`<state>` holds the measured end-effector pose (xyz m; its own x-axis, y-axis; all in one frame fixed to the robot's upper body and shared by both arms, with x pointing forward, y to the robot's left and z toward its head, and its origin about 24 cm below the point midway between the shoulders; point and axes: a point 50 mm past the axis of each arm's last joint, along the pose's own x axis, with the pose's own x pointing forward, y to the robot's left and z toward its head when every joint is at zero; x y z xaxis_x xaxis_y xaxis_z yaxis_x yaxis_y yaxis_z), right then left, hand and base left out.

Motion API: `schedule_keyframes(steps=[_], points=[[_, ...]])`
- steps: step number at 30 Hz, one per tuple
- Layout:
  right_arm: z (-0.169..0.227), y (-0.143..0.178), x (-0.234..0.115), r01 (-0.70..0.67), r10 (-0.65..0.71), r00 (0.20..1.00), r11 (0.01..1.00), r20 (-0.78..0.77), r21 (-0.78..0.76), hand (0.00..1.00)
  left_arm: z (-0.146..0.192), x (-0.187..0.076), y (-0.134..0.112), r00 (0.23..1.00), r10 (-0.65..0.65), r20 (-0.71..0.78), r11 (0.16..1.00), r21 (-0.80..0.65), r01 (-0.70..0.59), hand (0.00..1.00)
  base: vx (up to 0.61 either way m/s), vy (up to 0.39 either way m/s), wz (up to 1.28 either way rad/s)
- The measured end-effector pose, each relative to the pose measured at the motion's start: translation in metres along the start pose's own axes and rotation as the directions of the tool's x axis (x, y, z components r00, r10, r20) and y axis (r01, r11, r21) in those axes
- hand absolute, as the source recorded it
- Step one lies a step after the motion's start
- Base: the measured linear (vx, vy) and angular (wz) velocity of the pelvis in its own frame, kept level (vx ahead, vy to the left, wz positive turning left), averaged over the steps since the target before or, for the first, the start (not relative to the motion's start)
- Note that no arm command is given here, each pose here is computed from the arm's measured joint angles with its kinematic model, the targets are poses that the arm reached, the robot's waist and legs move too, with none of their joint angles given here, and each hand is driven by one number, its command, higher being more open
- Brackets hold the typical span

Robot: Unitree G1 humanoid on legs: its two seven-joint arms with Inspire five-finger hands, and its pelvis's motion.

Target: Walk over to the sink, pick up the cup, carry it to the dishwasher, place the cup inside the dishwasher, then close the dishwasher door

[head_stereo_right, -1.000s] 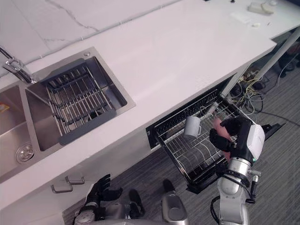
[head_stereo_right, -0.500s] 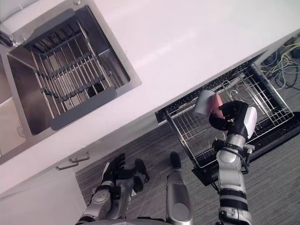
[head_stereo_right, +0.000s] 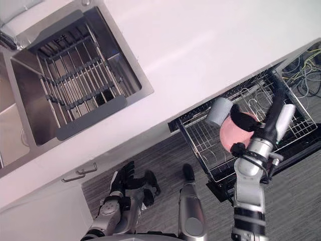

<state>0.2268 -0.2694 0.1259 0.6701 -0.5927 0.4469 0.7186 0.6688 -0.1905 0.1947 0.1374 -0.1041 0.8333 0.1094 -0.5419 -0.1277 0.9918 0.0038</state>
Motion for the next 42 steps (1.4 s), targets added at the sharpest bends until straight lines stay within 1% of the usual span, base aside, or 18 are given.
schedule_keyframes(steps=[4,9,11,12,14,15,17,20,22,23,25,28,30,33,35,37,39,42], points=[[-0.007,-0.024,-0.023,0.056,-0.056,0.997,0.998,-0.046,0.003,0.9,-0.006,-0.002,0.013,0.998,0.047,-0.029,0.999,-0.023,-0.048,0.9,0.06,-0.021,-0.29],[-0.045,-0.067,-0.062,0.179,-0.184,0.947,0.983,-0.262,-0.043,0.9,-0.019,-0.008,0.021,0.996,0.043,-0.078,0.999,-0.027,-0.045,0.9,0.05,-0.003,-0.28],[-0.074,-0.087,-0.089,0.235,-0.241,0.875,0.97,-0.419,-0.068,0.9,-0.028,-0.012,0.024,0.993,0.048,-0.112,0.998,-0.023,-0.051,0.9,0.04,0.018,-0.19],[-0.082,-0.091,-0.097,0.243,-0.249,0.852,0.967,-0.461,-0.072,0.9,-0.03,-0.013,0.025,0.991,0.049,-0.121,0.998,-0.02,-0.052,0.9,0.04,0.024,-0.27],[-0.112,-0.1,-0.128,0.266,-0.259,0.739,0.96,-0.622,-0.084,0.9,-0.037,-0.016,0.029,0.987,0.058,-0.147,0.998,-0.027,-0.063,0.9,0.02,0.016,-0.24],[-0.119,-0.101,-0.135,0.267,-0.252,0.711,0.96,-0.657,-0.079,0.9,-0.037,-0.016,0.03,0.987,0.059,-0.149,0.998,-0.028,-0.064,0.9,0.01,0.023,-0.21],[-0.143,-0.098,-0.164,0.267,-0.204,0.591,0.962,-0.781,-0.049,0.9,-0.037,-0.016,0.031,0.987,0.061,-0.148,0.998,-0.025,-0.065,0.9,-0.03,0.024,-0.2],[-0.158,-0.083,-0.185,0.265,-0.105,0.495,0.964,-0.862,0.034,0.9,-0.037,-0.016,0.033,0.987,0.063,-0.147,0.998,-0.021,-0.067,0.9,-0.06,0.024,-0.18],[-0.163,-0.07,-0.19,0.255,-0.03,0.47,0.961,-0.882,0.103,0.9,-0.036,-0.016,0.034,0.988,0.061,-0.142,0.998,-0.019,-0.065,0.9,-0.07,0.013,-0.02],[-0.164,-0.055,-0.185,0.238,0.034,0.476,0.957,-0.879,0.166,0.9,-0.035,-0.015,0.034,0.989,0.058,-0.138,0.998,-0.017,-0.061,0.9,-0.07,0.004,0.1],[-0.164,-0.04,-0.173,0.215,0.091,0.501,0.95,-0.861,0.225,0.9,-0.033,-0.014,0.033,0.99,0.052,-0.132,0.998,-0.015,-0.055,0.9,-0.07,0.01,0.18],[-0.157,-0.013,-0.132,0.138,0.172,0.592,0.941,-0.787,0.309,0.9,-0.02,-0.007,0.029,0.995,0.031,-0.09,0.999,-0.014,-0.033,0.9,-0.08,0.022,0.37],[-0.155,-0.013,-0.113,0.098,0.172,0.625,0.951,-0.762,0.295,0.9,-0.012,-0.004,0.027,0.998,0.021,-0.056,1.0,-0.007,-0.022,0.9,-0.08,0.028,0.46],[-0.142,0.005,-0.086,0.023,0.206,0.69,0.952,-0.693,0.307,0.9,-0.009,-0.003,0.034,0.998,0.035,-0.046,0.999,0.012,-0.034,0.9,-0.03,0.023,0.33],[-0.127,0.026,-0.071,-0.076,0.269,0.727,0.946,-0.632,0.315,0.9,-0.004,0.0,0.035,0.999,0.037,-0.028,0.999,0.016,-0.037,0.9,0.01,-0.019,0.37],[-0.118,0.042,-0.06,-0.073,0.28,0.744,0.937,-0.607,0.342,0.9,0.001,0.002,0.035,0.999,0.046,-0.011,0.999,0.015,-0.046,0.9,0.03,-0.055,0.43],[-0.096,0.062,-0.037,-0.106,0.316,0.79,0.915,-0.526,0.39,0.9,0.006,0.004,0.034,0.999,0.046,0.01,0.999,0.012,-0.046,0.9,0.04,-0.079,0.38],[-0.063,0.095,-0.01,-0.254,0.421,0.816,0.876,-0.395,0.41,0.9,0.01,0.004,0.034,0.998,0.05,0.027,0.999,0.003,-0.05,0.9,0.02,-0.09,0.29]])
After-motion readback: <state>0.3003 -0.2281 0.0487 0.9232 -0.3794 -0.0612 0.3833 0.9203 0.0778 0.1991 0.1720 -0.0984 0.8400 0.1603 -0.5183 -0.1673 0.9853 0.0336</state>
